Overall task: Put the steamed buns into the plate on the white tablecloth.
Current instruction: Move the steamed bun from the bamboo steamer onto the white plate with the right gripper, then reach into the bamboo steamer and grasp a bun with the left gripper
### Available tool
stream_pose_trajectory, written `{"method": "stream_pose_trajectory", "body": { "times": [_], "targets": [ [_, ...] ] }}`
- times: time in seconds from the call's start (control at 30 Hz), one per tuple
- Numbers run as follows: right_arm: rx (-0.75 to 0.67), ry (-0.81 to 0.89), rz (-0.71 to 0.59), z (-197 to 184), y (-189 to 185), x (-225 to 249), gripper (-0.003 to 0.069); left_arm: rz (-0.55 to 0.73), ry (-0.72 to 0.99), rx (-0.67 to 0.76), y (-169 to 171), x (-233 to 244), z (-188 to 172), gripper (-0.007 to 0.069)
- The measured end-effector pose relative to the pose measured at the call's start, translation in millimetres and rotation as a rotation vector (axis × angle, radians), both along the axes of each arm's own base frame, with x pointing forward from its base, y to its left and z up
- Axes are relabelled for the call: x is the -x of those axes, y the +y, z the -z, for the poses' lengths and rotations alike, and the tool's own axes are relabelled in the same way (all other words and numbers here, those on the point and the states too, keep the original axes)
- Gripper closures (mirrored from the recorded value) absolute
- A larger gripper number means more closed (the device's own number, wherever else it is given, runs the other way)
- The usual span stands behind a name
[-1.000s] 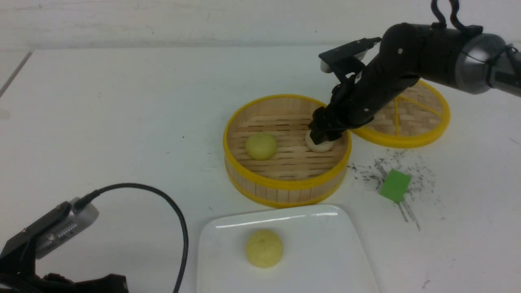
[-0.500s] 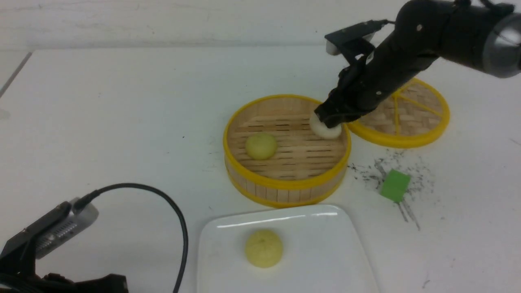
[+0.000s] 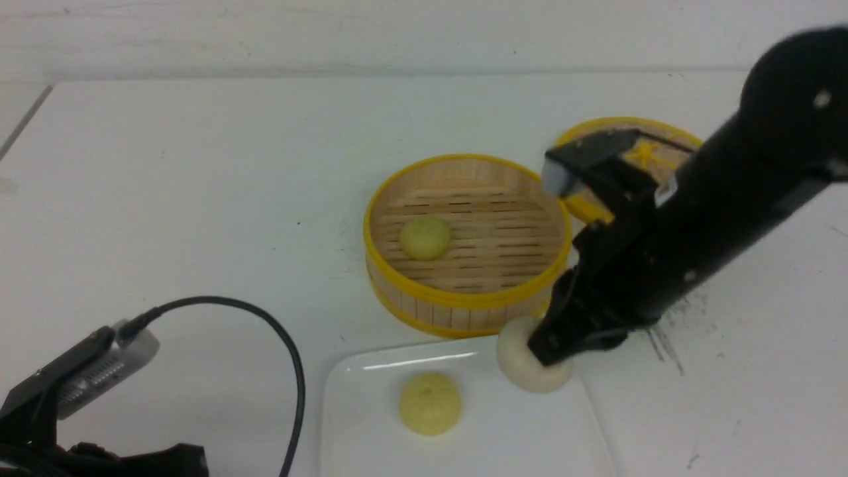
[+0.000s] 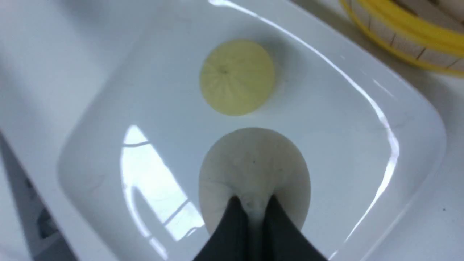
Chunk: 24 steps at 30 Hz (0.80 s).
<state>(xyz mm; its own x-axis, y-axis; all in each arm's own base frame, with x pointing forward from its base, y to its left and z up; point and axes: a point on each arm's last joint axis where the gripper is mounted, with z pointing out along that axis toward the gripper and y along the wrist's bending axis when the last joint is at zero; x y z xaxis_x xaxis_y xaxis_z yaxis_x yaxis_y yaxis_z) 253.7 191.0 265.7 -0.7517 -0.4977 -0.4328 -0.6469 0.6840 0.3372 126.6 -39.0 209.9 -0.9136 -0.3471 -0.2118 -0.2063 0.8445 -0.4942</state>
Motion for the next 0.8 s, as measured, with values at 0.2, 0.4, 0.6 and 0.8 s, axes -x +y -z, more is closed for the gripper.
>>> {"method": "stream_pose_trajectory", "body": {
  "times": [0.2, 0.4, 0.6, 0.8],
  "targets": [
    [0.044, -0.066, 0.044, 51.8, 10.5, 9.7, 0.0554, -0.021, -0.035, -0.009, 1.4, -3.5, -0.9, 0.0427],
    [0.064, -0.077, 0.030, 63.5, 16.1, 12.3, 0.0265, -0.037, -0.064, -0.016, 2.5, -6.2, -1.7, 0.0411],
    [0.125, -0.099, -0.029, 25.6, -7.0, 9.6, 0.0221, -0.005, -0.071, -0.025, 2.0, -11.4, -14.0, 0.0392],
    [0.084, -0.185, 0.093, -51.1, -60.4, 29.6, 0.0552, 0.063, -0.128, -0.042, 0.3, -38.2, -62.7, 0.0394]
  ]
}}
